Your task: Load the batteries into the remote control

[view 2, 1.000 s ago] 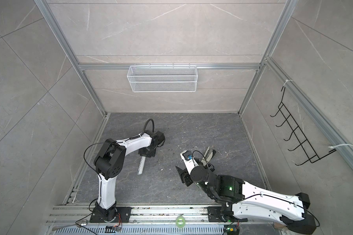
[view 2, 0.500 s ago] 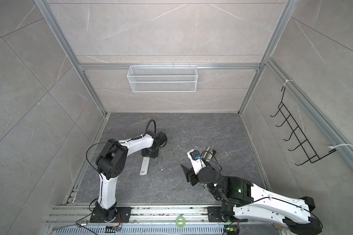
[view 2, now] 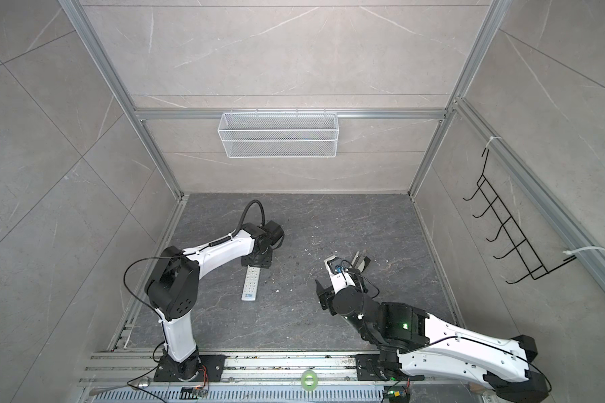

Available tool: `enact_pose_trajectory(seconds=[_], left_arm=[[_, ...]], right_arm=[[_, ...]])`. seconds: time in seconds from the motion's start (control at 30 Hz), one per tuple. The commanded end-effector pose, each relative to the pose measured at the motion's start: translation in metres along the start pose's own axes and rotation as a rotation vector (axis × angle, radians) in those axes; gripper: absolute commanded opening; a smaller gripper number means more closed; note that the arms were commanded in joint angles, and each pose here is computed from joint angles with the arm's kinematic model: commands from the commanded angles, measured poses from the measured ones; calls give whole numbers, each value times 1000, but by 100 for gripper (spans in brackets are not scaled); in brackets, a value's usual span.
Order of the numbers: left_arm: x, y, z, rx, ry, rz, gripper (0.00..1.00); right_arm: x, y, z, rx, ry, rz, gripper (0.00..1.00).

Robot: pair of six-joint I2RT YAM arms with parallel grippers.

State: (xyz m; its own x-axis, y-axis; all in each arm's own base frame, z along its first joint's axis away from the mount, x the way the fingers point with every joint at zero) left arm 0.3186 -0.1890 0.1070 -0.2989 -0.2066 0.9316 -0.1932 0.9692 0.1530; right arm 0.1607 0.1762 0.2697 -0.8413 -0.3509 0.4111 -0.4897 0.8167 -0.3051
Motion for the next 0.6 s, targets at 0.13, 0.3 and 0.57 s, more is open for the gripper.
enact_pose_trajectory(seconds=[0.13, 0.3, 0.57], left_arm=[[33, 38, -14, 59, -82, 156, 62], [43, 82, -25, 207, -154, 337, 66], [48, 130, -25, 309, -249, 324, 86]], right_arm=[[-5, -34, 6, -61, 22, 185, 100], [-23, -61, 26, -146, 87, 268, 100], [-69, -108, 65, -322, 213, 314, 99]])
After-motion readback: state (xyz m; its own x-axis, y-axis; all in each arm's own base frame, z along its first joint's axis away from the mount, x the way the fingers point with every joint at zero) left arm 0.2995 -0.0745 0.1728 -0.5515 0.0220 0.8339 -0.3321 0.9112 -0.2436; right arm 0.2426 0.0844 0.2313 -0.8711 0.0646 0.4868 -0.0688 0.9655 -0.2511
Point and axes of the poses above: each gripper's point midway between its finger pads, its own x axis back along the fingers, its own y axis along the line the jaws close on, z = x × y, the point moved 3 cm from there along x, back along the fingers, and after that the axes turned 12 degrees about x, right-handed, at the moved point
